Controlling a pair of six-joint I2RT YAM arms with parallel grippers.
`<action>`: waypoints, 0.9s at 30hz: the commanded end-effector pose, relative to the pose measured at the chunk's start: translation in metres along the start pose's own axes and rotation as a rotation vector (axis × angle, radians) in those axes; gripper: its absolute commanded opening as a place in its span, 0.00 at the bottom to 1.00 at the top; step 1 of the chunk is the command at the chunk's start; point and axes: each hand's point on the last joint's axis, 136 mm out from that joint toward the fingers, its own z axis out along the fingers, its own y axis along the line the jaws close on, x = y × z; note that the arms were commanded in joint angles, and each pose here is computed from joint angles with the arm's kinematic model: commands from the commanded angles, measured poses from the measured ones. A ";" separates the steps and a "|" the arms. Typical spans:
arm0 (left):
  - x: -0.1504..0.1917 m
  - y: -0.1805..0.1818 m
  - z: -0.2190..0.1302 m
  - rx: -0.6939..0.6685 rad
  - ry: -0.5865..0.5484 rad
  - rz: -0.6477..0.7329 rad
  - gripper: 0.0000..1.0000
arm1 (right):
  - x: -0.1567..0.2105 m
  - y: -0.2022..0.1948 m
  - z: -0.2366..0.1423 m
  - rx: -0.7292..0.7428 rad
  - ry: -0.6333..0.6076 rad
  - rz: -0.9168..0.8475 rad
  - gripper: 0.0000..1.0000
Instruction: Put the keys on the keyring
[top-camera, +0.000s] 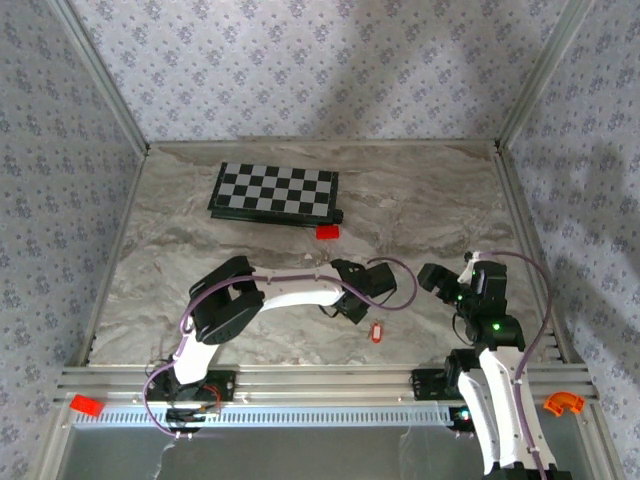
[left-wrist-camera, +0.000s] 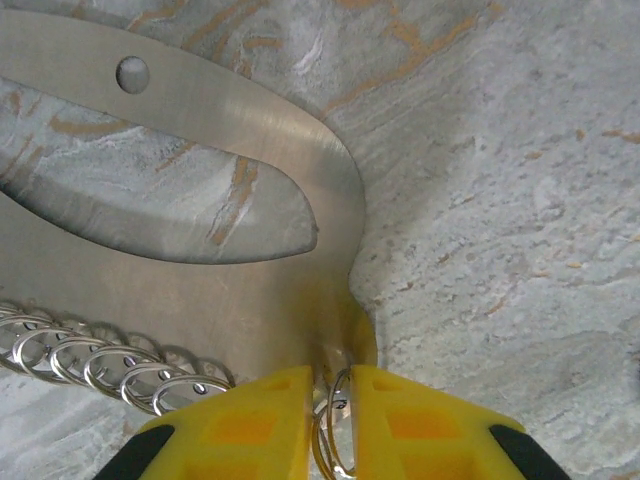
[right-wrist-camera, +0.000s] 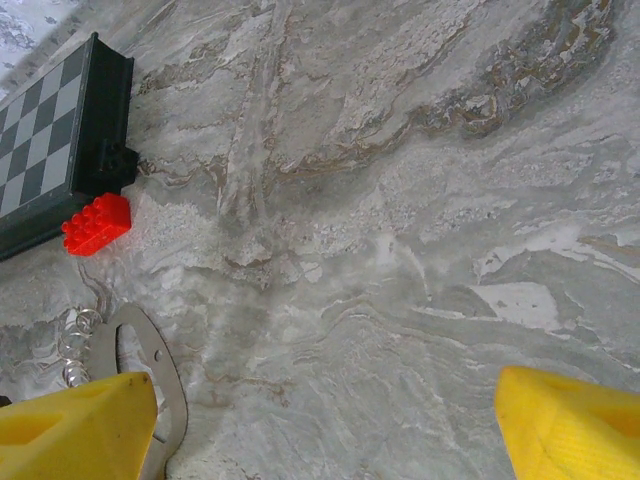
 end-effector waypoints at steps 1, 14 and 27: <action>0.009 0.000 0.000 -0.025 0.021 0.006 0.17 | -0.002 0.003 -0.002 -0.018 -0.009 -0.015 0.89; 0.009 -0.003 -0.006 -0.019 0.011 0.009 0.17 | -0.002 0.003 -0.002 -0.015 -0.009 -0.018 0.89; 0.003 -0.004 -0.011 -0.005 -0.012 -0.001 0.18 | -0.003 0.002 -0.002 -0.013 -0.014 -0.022 0.89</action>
